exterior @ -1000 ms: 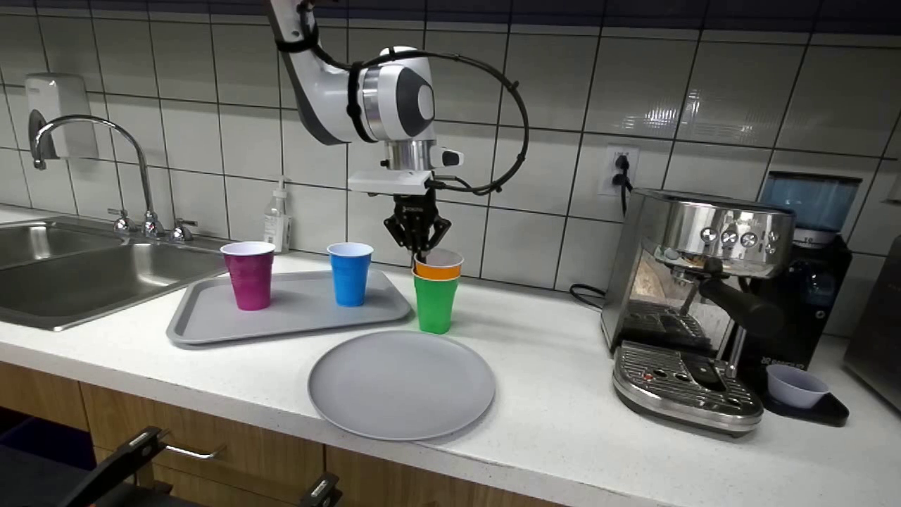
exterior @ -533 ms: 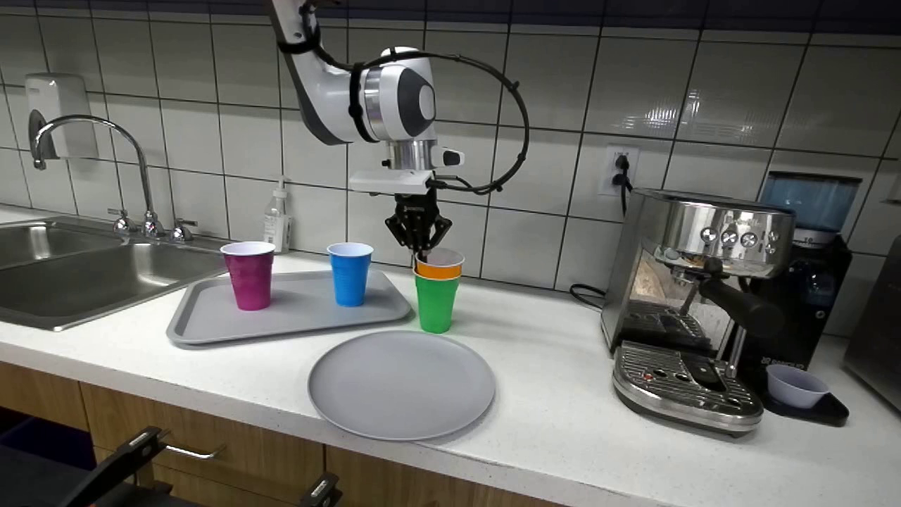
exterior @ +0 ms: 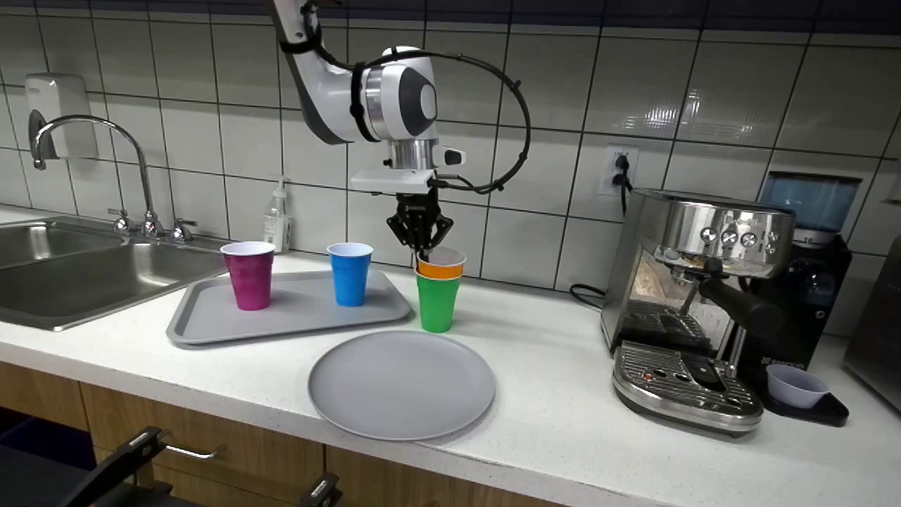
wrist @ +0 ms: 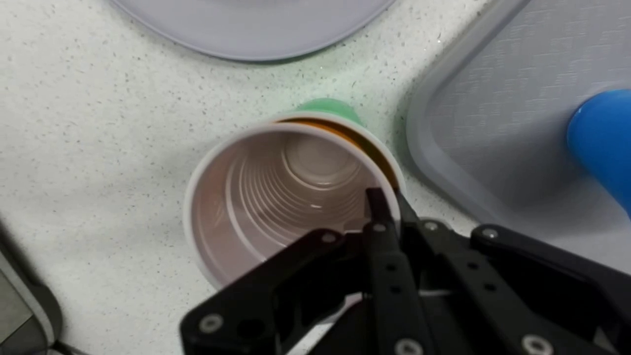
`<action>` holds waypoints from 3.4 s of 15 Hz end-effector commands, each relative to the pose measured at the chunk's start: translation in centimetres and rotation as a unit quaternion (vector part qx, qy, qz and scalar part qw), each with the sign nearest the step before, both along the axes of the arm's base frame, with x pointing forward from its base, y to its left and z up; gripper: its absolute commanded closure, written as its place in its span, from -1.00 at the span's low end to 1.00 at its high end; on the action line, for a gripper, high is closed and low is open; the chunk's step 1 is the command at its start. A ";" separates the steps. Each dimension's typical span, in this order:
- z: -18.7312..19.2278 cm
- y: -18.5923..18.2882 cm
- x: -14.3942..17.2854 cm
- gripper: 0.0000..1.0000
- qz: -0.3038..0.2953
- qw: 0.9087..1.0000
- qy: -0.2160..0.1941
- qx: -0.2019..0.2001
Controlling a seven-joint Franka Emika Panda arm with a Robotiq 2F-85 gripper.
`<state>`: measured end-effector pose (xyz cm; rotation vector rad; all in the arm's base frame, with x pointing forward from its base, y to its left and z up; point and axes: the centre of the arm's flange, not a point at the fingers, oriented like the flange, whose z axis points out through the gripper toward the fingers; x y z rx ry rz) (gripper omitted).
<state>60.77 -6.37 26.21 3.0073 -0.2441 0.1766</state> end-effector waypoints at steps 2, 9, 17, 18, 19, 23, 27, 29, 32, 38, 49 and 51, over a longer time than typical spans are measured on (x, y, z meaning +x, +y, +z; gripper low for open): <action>0.6 -0.2 0.6 0.98 -0.001 1.000 0.007 0.001; 0.5 -0.2 0.3 0.98 0.003 1.000 0.010 0.002; 0.4 -0.2 0.1 0.26 0.009 1.000 0.016 0.003; 0.4 -0.2 0.0 0.09 0.009 1.000 0.017 0.003; 0.4 -0.2 0.0 -0.03 0.009 1.000 0.018 0.003; 0.3 -0.2 -0.2 -0.64 0.010 1.000 0.022 0.002; 0.3 -0.3 -0.4 -1.00 0.011 1.000 0.026 0.001; 0.3 -0.3 -0.4 -1.00 0.011 1.000 0.027 0.000; 0.4 -0.3 -0.4 -1.00 0.012 1.000 0.027 0.001; 1.9 0.0 -1.0 -1.00 0.022 1.000 0.017 0.001; 2.9 0.6 -0.8 -1.00 0.033 0.999 -0.001 -0.001; 2.6 0.5 -0.8 -1.00 0.033 0.999 0.001 0.000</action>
